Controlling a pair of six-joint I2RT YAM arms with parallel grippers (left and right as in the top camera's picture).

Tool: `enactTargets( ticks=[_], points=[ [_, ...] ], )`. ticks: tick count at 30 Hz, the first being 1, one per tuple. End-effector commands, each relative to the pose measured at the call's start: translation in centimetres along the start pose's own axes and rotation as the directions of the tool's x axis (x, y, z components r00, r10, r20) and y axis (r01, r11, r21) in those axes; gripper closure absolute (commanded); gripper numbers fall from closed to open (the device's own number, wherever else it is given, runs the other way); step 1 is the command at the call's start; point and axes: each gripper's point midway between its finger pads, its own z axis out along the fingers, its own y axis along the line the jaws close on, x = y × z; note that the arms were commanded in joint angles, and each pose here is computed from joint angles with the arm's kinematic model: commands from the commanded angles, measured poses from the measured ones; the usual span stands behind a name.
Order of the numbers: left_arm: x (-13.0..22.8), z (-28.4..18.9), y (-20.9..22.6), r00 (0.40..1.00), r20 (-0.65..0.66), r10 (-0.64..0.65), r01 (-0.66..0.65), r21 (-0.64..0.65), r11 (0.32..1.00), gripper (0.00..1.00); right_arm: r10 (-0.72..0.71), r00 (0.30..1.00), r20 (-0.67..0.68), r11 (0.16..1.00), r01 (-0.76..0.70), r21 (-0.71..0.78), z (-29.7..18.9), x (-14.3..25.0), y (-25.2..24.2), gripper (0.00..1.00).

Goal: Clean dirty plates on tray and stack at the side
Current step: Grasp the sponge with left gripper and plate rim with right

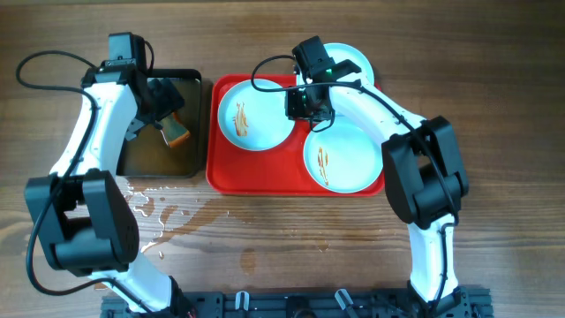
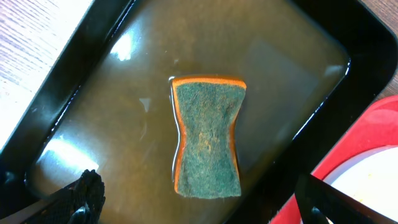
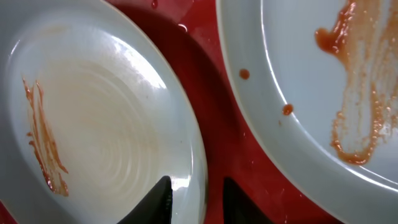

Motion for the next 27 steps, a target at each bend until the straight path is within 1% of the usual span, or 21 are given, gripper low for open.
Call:
enactTargets(
  ticks=[1,2,3,4,5,6,8,10,11,12,13,14,16,17,18,20,21,23,24,25,27],
  points=[
    [-0.6,0.1,-0.1,1.0,0.02,-0.022,0.022,0.0,1.0,0.04,0.019,0.999,-0.034,1.0,-0.018,0.022,2.7,1.0,-0.8,0.77],
    [-0.6,0.2,-0.1,1.0,0.02,-0.022,0.022,0.0,1.0,0.04,0.026,0.999,-0.041,0.999,-0.025,0.026,3.2,1.1,-1.0,0.78],
    [-0.6,0.3,-0.1,1.0,0.019,-0.021,0.021,-0.001,1.0,0.04,0.027,0.999,-0.043,0.999,-0.026,0.022,3.4,1.1,-1.0,0.83],
    [-0.6,0.4,-0.1,1.0,0.017,-0.021,0.021,-0.002,1.0,0.04,0.026,0.999,-0.042,0.999,-0.025,0.02,3.4,1.1,-0.9,0.86],
    [-0.6,0.6,-0.1,1.0,0.014,-0.021,0.021,-0.004,1.0,0.04,0.023,0.999,-0.038,1.0,-0.023,0.015,3.4,1.0,-0.7,0.93],
    [-0.5,1.0,-0.1,1.0,0.009,-0.021,0.021,-0.007,1.0,0.04,0.021,0.999,-0.036,1.0,-0.021,0.013,3.5,1.0,-0.6,0.96],
    [-0.3,1.6,0.0,1.0,-0.007,-0.019,0.019,-0.016,1.0,0.05,0.037,0.999,-0.034,0.999,-0.036,0.013,3.5,1.0,-0.6,0.96],
    [-0.3,1.9,0.0,1.0,-0.008,-0.019,0.019,-0.017,1.0,0.13,0.042,0.999,-0.033,0.999,-0.042,0.012,3.5,1.0,-0.6,0.96],
    [-0.4,2.0,-0.1,1.0,-0.005,-0.021,0.021,-0.015,1.0,0.23,0.042,0.999,-0.032,0.999,-0.042,0.011,3.5,0.9,-0.5,0.96],
    [-0.4,2.1,-0.1,1.0,-0.005,-0.027,0.027,-0.015,1.0,0.35,0.041,0.999,-0.032,0.999,-0.041,0.007,3.5,0.9,-0.5,0.96],
    [-0.3,2.3,-0.1,0.999,-0.008,-0.05,0.05,-0.017,0.999,0.43,0.041,0.999,-0.032,0.999,-0.041,0.007,3.5,0.9,-0.5,0.96],
    [-0.3,2.6,-0.3,0.998,-0.015,-0.055,0.054,-0.01,0.998,0.44,0.041,0.999,-0.032,0.999,-0.041,0.007,3.5,0.9,-0.5,0.96],
    [0.1,3.8,-0.9,0.998,-0.045,-0.051,0.051,0.014,0.999,0.43,0.041,0.999,-0.035,0.999,-0.041,0.0,3.5,1.0,-0.3,0.96],
    [0.4,4.5,-0.8,0.997,-0.057,-0.042,0.042,0.005,0.999,0.44,0.041,0.999,-0.035,0.999,-0.041,0.0,3.5,1.0,-0.3,0.96],
    [0.6,5.3,-0.7,0.997,-0.071,-0.038,0.038,-0.004,0.999,0.5,0.041,0.999,-0.035,0.999,-0.041,0.0,3.5,1.0,-0.3,0.96],
    [1.2,7.0,-0.6,0.995,-0.102,-0.014,0.013,-0.012,1.0,0.71,0.041,0.999,-0.035,0.999,-0.041,0.0,3.5,1.0,-0.4,0.96],
    [1.4,7.4,-0.7,0.994,-0.109,-0.01,0.009,-0.01,1.0,0.77,0.041,0.999,-0.035,0.999,-0.041,0.0,3.5,1.0,-0.3,0.96],
    [1.6,8.0,-0.7,0.993,-0.119,-0.009,0.007,-0.012,1.0,0.79,0.04,0.999,-0.03,0.999,-0.04,-0.003,3.5,0.8,-0.3,0.96],
    [1.6,8.3,-0.7,0.993,-0.121,-0.005,0.003,-0.013,1.0,0.84,0.04,0.999,-0.029,0.999,-0.04,-0.003,3.5,0.8,-0.3,0.95],
    [1.7,8.5,-0.7,0.992,-0.123,-0.004,0.003,-0.015,1.0,0.96,0.04,0.999,-0.029,0.999,-0.04,-0.003,3.5,0.8,-0.3,0.95],
    [1.7,8.5,-0.7,0.992,-0.123,-0.005,0.003,-0.014,1.0,0.96,0.04,0.999,-0.03,0.999,-0.04,-0.003,3.5,0.8,-0.3,0.95]
  ],
)
